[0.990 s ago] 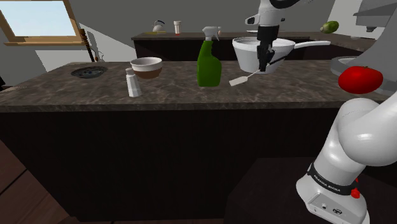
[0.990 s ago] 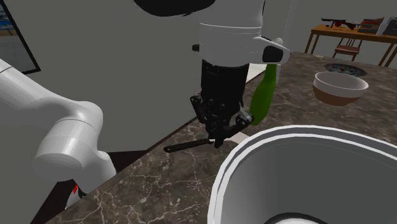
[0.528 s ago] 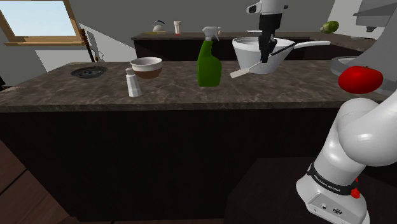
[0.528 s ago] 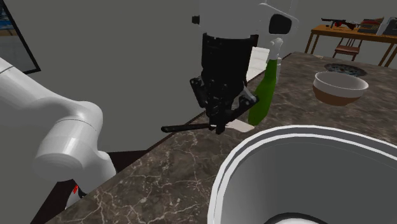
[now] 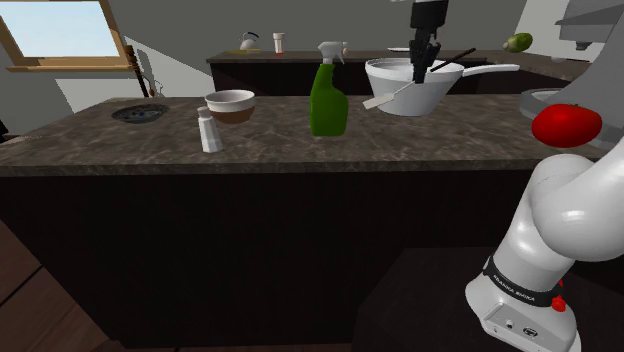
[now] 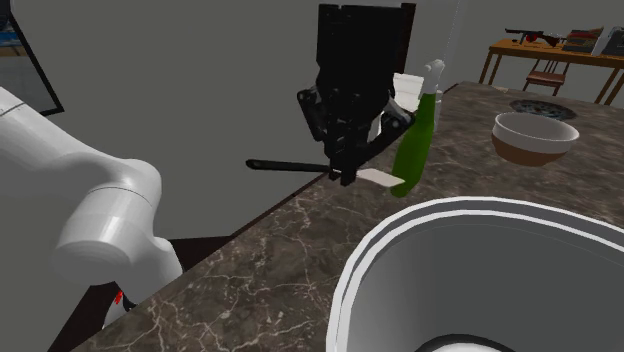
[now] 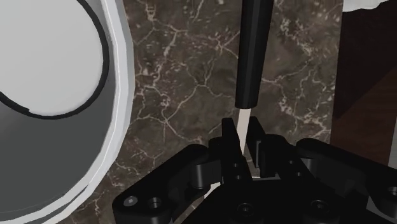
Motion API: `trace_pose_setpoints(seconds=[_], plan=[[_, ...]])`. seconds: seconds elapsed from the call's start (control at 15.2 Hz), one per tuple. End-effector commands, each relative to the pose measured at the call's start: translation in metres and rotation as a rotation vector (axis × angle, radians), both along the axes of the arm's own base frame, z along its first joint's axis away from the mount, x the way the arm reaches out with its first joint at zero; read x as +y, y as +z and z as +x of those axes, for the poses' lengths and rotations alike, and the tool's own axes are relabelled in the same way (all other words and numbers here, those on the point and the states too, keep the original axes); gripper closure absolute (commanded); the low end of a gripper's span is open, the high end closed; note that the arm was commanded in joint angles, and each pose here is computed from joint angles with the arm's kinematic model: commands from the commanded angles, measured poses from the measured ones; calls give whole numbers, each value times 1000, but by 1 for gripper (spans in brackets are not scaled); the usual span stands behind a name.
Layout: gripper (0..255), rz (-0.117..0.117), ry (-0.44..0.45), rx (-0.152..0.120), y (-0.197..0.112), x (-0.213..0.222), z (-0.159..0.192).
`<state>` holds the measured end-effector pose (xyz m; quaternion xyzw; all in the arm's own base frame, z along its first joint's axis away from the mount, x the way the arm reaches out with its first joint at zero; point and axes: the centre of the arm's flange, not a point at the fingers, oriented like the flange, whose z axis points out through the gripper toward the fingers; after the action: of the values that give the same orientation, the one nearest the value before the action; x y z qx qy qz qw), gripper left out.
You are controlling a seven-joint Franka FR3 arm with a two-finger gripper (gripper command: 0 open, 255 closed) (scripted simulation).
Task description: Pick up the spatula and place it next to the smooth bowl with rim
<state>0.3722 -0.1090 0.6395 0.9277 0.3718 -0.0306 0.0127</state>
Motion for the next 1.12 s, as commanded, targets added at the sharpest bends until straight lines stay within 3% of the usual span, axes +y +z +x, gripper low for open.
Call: trace_pose_setpoints(seconds=[0.0,1.06], plan=[[255,0,0,0,4,6,12],[255,0,0,0,4,96,203]])
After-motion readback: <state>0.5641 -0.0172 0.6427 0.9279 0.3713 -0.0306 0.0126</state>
